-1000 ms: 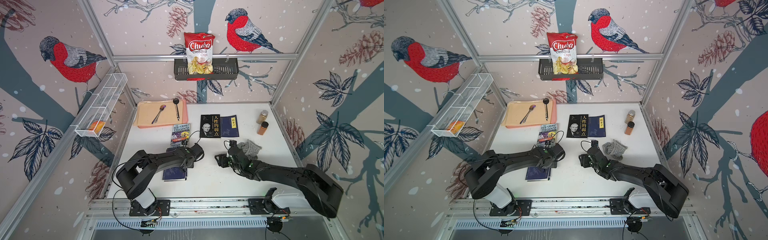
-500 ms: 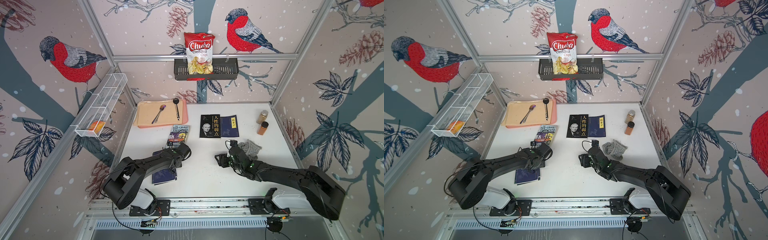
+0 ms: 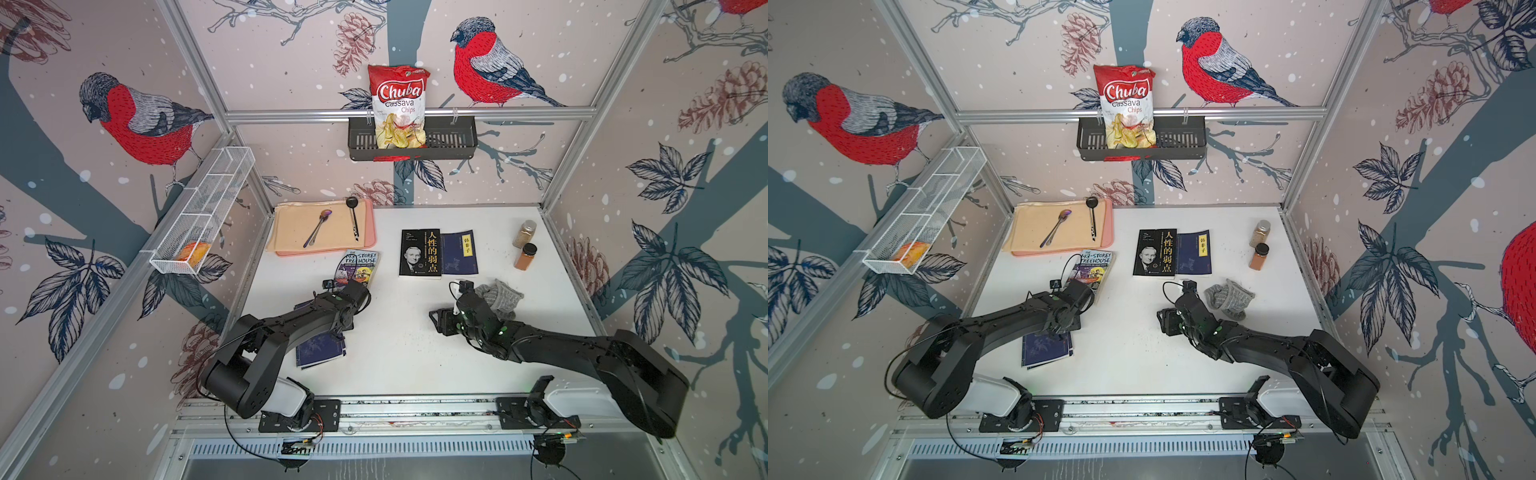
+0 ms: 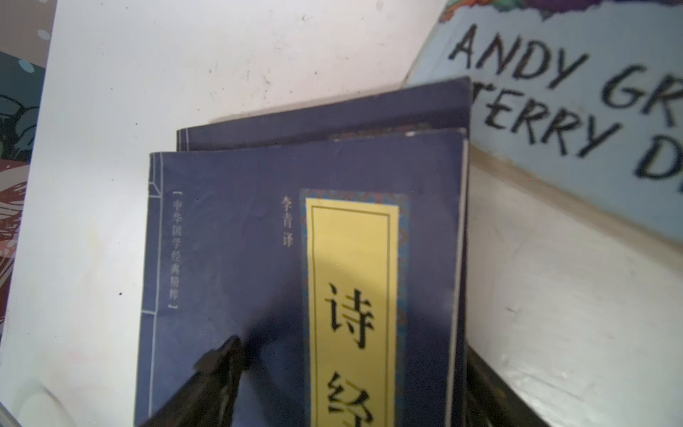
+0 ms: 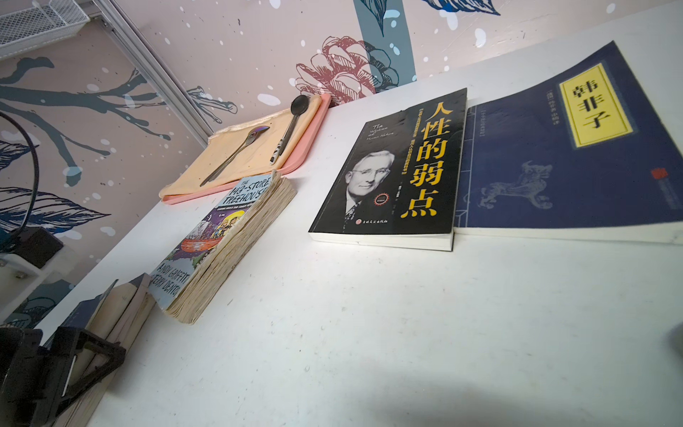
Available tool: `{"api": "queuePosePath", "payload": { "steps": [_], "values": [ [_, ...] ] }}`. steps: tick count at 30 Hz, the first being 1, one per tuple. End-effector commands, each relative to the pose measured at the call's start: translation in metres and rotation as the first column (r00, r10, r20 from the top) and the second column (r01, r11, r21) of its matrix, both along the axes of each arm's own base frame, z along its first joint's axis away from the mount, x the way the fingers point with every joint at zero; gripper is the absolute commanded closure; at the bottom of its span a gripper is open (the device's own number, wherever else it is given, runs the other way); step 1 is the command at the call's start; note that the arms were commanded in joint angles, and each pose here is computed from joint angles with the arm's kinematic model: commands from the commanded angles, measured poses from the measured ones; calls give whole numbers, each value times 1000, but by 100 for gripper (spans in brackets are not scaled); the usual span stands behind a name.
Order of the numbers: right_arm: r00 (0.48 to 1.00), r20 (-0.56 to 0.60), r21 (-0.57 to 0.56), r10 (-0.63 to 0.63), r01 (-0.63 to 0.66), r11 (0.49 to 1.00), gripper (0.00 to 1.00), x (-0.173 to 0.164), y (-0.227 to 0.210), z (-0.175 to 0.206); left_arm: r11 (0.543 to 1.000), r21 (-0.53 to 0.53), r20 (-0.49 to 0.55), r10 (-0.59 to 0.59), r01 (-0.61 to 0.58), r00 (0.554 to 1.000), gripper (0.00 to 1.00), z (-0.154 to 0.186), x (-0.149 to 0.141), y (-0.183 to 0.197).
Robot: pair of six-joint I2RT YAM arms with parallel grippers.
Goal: Wipe the cover of the book
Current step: Move the book to the center of the board.
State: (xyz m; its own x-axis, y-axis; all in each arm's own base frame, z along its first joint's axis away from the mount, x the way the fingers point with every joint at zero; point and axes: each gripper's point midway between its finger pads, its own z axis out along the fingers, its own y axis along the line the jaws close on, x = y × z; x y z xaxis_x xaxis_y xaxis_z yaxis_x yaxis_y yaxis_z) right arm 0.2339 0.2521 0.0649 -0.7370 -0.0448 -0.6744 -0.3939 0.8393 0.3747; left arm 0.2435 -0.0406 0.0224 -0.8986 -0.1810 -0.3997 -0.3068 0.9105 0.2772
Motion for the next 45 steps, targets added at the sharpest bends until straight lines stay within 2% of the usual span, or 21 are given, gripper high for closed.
{"api": "queuePosePath", "payload": {
  "steps": [1,13,26,34,37,41,45],
  "values": [
    [1000,-6,0,1,-1,1000,38,0,1,0,1000,-23,-119,13,-16,993,19,-14,-17,6],
    [1000,-9,-7,-1,1,1000,38,0,0,-3,988,-133,-39,74,-79,996,19,0,26,24],
    [1000,-15,-24,-10,10,1000,38,3,-2,-7,989,-126,-97,62,-74,993,19,-22,69,47],
    [1000,-21,-36,-12,11,999,38,5,-2,-10,994,-101,-71,22,-29,997,19,-21,105,51],
    [1000,-21,-42,-15,14,999,38,6,-3,-11,994,-105,-35,11,-14,999,19,-11,125,49],
    [1000,-21,-44,-15,14,999,38,6,-3,-11,989,-150,1,-5,5,1000,18,-3,132,41],
    [1000,-16,-40,-6,6,999,38,6,-1,-9,986,-165,93,-4,19,996,16,26,134,36]
  ]
}}
